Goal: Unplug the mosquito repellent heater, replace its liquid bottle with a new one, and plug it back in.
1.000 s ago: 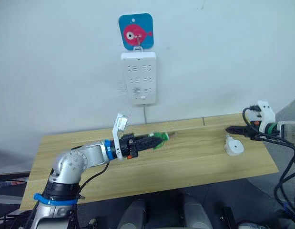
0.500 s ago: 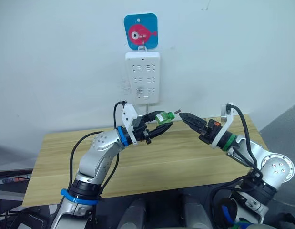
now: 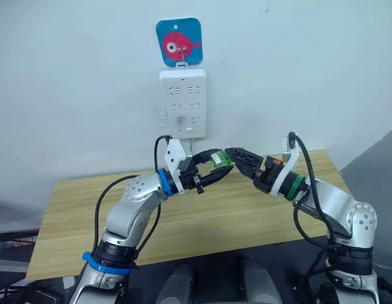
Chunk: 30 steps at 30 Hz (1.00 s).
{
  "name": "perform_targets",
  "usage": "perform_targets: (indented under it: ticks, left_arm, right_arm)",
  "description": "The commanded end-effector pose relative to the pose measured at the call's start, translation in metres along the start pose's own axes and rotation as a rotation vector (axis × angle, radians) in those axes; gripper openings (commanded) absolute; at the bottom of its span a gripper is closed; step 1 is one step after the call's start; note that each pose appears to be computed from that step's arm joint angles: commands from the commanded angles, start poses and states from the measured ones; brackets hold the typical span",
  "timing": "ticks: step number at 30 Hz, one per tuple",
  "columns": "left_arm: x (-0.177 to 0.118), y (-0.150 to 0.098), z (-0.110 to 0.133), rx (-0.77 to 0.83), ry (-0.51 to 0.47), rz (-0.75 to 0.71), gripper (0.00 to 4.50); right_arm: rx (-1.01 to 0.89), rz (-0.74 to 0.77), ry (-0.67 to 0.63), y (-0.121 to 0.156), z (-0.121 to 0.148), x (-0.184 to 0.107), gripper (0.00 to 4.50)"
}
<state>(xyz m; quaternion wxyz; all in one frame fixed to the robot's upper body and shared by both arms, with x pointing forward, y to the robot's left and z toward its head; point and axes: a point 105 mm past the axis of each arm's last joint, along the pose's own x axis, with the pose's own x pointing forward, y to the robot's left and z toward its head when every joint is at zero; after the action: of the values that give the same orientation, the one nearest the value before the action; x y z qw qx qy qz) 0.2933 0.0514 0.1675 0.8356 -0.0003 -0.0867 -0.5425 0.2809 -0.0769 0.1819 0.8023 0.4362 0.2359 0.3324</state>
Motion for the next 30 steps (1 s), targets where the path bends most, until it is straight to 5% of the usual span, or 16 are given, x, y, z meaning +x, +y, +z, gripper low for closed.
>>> perform_targets:
  ticks: [1, 11, 16, 23, 30]
  left_arm:
    - [0.003, -0.009, 0.012, 0.021, -0.042, -0.033, 2.26]
    - [0.002, -0.01, 0.012, 0.012, -0.039, -0.038, 2.26]
    - [0.002, -0.009, 0.011, 0.015, -0.034, -0.032, 2.26]
    - [0.002, -0.006, 0.01, 0.015, -0.013, -0.032, 4.48]
    - [-0.005, -0.007, 0.007, 0.168, 0.113, -0.167, 4.5]
  right_arm:
    - [0.003, 0.056, -0.021, 0.012, 0.001, -0.002, 4.14]
    - [0.018, 0.061, -0.034, 0.013, 0.002, -0.001, 0.73]
    - [0.027, 0.067, -0.04, 0.014, 0.003, 0.0, 0.73]
    - [0.037, 0.035, -0.058, 0.008, 0.007, -0.002, 0.73]
    - [-0.258, -0.2, -0.05, -0.043, 0.013, -0.014, 0.73]
